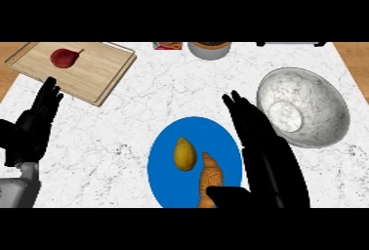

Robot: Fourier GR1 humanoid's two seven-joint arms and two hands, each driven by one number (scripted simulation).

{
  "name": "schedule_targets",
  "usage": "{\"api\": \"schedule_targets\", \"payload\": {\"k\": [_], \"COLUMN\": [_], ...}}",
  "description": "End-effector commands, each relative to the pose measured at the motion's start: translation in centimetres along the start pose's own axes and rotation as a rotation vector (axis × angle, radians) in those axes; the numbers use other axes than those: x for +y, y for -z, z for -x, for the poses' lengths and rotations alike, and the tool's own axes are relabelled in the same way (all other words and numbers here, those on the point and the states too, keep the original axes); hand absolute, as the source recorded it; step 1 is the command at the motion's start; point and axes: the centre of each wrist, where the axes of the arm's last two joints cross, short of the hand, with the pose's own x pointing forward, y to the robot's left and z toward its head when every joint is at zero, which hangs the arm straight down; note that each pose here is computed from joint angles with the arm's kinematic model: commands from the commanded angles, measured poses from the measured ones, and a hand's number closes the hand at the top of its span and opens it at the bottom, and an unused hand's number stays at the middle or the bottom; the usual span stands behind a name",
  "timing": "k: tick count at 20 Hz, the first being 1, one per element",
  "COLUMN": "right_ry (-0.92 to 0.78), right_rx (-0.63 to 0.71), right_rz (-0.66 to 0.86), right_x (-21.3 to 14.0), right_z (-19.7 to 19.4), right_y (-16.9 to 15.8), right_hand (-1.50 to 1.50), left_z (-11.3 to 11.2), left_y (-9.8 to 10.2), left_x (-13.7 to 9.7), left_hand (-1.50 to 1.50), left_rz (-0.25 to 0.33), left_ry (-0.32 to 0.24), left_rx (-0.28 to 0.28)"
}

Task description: Pick the lemon from the plate and place it in the bowl

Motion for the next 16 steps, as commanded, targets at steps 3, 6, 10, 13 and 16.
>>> {"api": "schedule_targets", "payload": {"k": [3,6,10,13,16], "right_ry": [-0.207,-0.202,-0.264,-0.252,-0.275], "right_rx": [0.067,0.121,0.166,0.185,0.192], "right_rz": [-0.233,-0.299,-0.448,-0.531,-0.623], "right_x": [0.2,-1.2,1.7,3.7,5.0], "right_z": [-2.7,-2.7,-3.2,-3.1,-2.6], "right_y": [2.9,6.6,8.6,9.4,10.1], "right_hand": [-1.50,-1.50,-1.50,-1.50,-1.50], "left_z": [-1.1,-0.8,0.1,-0.1,-1.1], "left_y": [0.5,-0.2,-0.6,-0.8,0.7], "left_x": [-1.7,-0.7,-1.6,-1.4,-0.5], "left_hand": [0.00,0.00,0.00,0.00,0.00], "left_rz": [0.017,0.023,0.019,0.029,0.009], "left_ry": [-0.006,-0.007,-0.012,0.001,0.000], "left_rx": [-0.017,-0.007,-0.007,-0.005,-0.007]}}
